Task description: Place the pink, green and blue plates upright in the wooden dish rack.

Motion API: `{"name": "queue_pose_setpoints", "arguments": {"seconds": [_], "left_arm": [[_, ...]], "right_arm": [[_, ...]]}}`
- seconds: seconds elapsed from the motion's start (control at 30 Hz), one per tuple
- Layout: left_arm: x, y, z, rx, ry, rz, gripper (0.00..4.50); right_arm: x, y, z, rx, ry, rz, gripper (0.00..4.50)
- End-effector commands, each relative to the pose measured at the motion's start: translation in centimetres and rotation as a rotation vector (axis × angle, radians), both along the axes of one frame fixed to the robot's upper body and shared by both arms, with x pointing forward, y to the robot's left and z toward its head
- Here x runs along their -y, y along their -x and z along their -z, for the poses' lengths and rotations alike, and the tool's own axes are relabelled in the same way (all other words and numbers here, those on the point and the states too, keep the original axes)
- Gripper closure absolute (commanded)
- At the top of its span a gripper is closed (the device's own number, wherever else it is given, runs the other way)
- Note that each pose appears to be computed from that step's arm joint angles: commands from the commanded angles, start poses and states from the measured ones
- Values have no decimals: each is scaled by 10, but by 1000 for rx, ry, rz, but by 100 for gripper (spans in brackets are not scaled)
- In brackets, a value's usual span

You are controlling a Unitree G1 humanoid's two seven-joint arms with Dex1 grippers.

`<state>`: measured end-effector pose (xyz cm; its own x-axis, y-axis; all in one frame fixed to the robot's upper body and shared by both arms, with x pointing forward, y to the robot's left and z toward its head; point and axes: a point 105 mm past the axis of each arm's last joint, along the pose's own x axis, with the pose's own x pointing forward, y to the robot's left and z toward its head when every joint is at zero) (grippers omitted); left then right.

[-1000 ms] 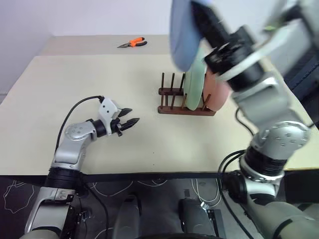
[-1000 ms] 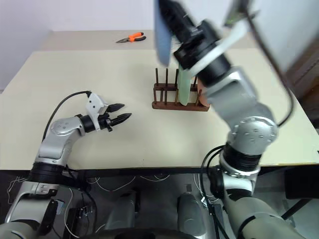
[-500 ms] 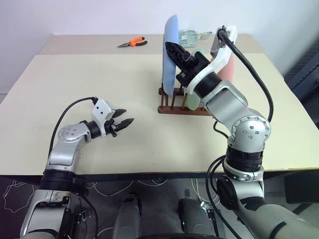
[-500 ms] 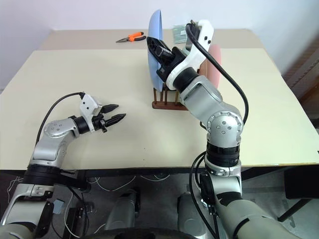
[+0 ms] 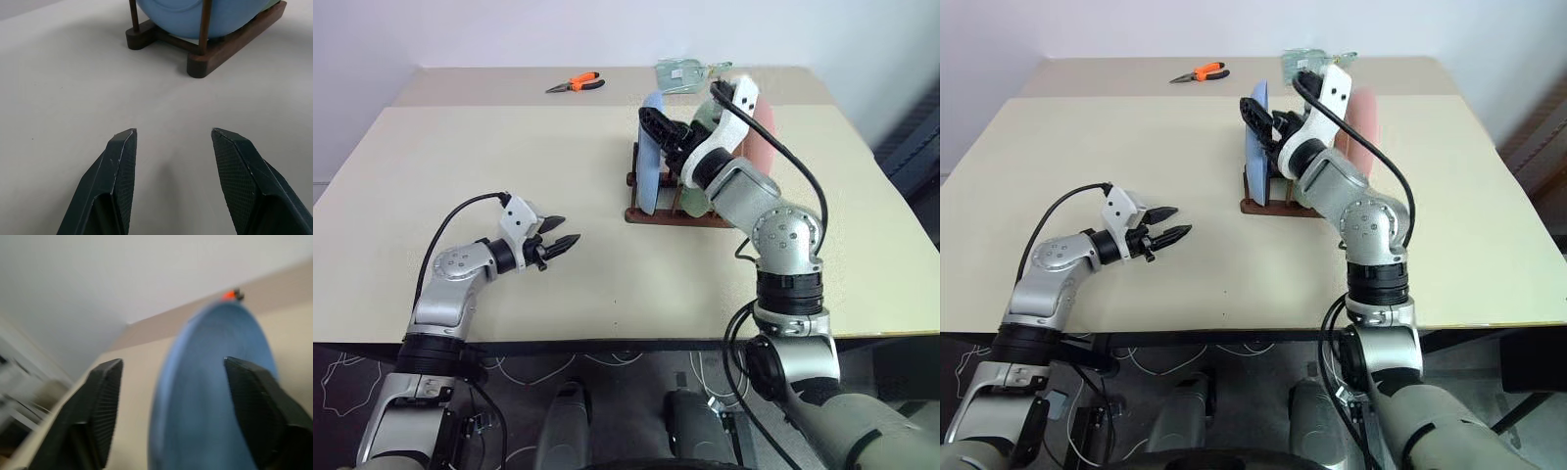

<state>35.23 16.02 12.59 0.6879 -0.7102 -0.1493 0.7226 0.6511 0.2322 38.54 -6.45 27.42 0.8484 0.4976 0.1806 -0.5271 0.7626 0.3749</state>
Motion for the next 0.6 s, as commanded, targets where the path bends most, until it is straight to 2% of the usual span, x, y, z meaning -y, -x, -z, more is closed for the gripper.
{"name": "queue_pose_setpoints", "arguments": {"seconds": [0.03, 0.13, 0.27, 0.33, 0.4, 0.47, 0.53, 0.6], "left_arm": [[5, 2, -8, 34, -1, 14, 205], [5, 3, -8, 31, 0, 12, 205], [6, 5, -4, 23, -2, 11, 205], [4, 6, -2, 17, -9, 10, 205], [3, 7, 0, 8, -16, 13, 205], [4, 7, 2, -3, -20, 26, 205], [9, 8, 3, -7, -23, 46, 205], [15, 8, 1, -8, -17, 76, 205]], "right_arm": [[-9, 25, -39, 222, 115, -60, 124], [0, 55, -60, 366, 203, -127, 124], [24, 83, -74, 450, 189, -161, 124], [54, 92, -79, 464, 153, -102, 69], [94, 93, -65, 418, 206, 17, 5], [127, 93, -45, 353, 334, 139, 5], [137, 97, -33, 325, 443, 162, 5], [133, 101, -20, 307, 562, 141, 68]]}}
